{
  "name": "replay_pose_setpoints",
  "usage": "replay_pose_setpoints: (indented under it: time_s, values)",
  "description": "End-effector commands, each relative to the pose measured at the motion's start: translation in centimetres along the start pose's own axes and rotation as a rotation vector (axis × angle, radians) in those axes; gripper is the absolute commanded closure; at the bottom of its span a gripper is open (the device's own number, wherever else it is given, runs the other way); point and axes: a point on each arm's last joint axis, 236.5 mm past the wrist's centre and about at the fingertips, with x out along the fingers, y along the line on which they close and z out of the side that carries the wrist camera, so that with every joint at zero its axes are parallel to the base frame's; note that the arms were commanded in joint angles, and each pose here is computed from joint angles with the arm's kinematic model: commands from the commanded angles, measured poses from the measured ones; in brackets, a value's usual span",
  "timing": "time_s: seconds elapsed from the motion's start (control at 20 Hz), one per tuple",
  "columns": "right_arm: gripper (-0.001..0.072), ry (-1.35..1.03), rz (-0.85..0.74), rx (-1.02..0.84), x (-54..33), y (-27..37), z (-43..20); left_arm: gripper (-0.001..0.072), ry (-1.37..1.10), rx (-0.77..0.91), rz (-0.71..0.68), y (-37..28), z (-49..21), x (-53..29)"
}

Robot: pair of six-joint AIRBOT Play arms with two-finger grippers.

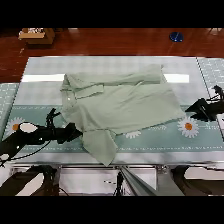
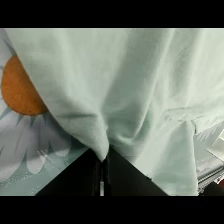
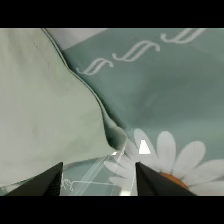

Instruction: Fold the shirts.

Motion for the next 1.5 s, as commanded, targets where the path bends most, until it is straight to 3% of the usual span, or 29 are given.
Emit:
replay_pose_setpoints:
  time_s: [0.0,0.15,0.2,0.3,0.35,0.55,0.75,0.95,1.15,1.45]
  values:
    - [0.0164,-0.024,-0.012,-0.002,2.5,0.2,0.1,0.0676,-0.003,0.003,0.005,0.1,0.1,0.0]
    - [0.0177,-0.048,-0.043,-0.036,3.9,1.3,0.8,0.0676,-0.005,0.004,0.003,0.0,0.2,0.0]
    - [0.0247,-0.063,-0.051,-0.046,4.2,1.7,1.3,0.0676,-0.010,0.005,0.003,0.0,0.3,0.0]
    - [0.0631,-0.080,-0.047,-0.069,4.6,2.8,1.7,0.0676,-0.024,0.013,-0.001,-0.4,0.8,-0.2]
    - [0.0689,-0.089,-0.020,-0.075,4.4,3.8,1.9,0.0676,-0.036,0.034,-0.009,-0.9,1.4,-0.5]
    - [0.0690,-0.290,0.084,-0.297,-2.9,11.1,4.7,0.0677,-0.256,0.256,-0.136,-9.8,7.1,-7.1]
    - [0.0690,-0.747,0.211,-0.662,-19.6,24.9,4.5,0.0677,-0.831,0.711,-0.331,-27.2,9.4,-28.8]
    - [0.0690,-1.320,0.233,-0.937,-38.6,36.6,-6.4,0.0678,-1.382,1.084,-0.397,-38.2,-1.3,-50.6]
    - [0.0690,-1.683,0.176,-0.934,-48.6,38.5,-18.6,0.0678,-1.552,1.319,-0.348,-40.4,-12.4,-57.3]
    - [0.0690,-1.679,-0.126,-0.769,-47.6,32.0,-27.4,0.0679,-1.448,1.112,-0.170,-33.8,-18.6,-56.5]
